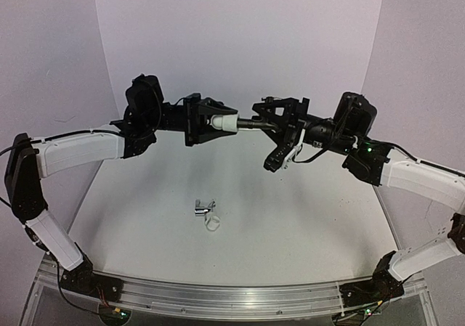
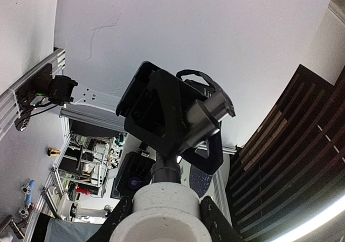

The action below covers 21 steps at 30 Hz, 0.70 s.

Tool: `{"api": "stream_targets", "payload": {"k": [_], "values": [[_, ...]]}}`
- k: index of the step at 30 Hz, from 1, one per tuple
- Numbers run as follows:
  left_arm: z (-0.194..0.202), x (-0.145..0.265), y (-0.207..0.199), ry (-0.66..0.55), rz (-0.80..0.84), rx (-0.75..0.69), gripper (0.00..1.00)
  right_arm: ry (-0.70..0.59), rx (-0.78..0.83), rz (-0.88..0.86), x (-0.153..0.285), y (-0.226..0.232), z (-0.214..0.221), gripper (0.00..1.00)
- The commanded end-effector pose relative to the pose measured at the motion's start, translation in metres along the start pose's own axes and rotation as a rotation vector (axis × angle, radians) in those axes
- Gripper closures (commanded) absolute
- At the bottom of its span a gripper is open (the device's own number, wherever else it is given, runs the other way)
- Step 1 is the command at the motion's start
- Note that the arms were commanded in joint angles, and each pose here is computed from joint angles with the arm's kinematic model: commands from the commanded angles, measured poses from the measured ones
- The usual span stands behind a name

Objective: Install the water faucets

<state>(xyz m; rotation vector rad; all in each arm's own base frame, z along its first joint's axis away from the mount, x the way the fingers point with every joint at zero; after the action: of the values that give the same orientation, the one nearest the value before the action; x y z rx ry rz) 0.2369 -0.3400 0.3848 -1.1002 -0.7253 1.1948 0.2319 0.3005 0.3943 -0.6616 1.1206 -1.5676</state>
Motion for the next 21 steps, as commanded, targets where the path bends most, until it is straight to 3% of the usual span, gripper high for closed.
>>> {"api": "stream_targets", "payload": {"k": [1,21], "values": [[0.026,0.000,-0.040,0.008,0.065,-0.114,1.00,0.044,-0.020,0.069,0.003,-0.028,0.011,0.68],[0.070,0.019,-0.085,-0.241,0.089,-0.821,0.97,0.067,-0.315,0.008,0.001,-0.036,0.020,0.95]]}}
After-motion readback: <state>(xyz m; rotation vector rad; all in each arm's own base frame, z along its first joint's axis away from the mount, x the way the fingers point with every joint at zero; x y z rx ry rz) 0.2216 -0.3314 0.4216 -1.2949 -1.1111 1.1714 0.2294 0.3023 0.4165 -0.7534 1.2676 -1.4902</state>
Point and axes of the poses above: each gripper's point midway between its finger pads, its own x axis back along the fingers, its own y axis along the line the jaws close on, z = x × y, the point moved 6 cm from there along x, back along the fingers, and after that the axes turned 6 degrees about x, right-handed, at the moved point
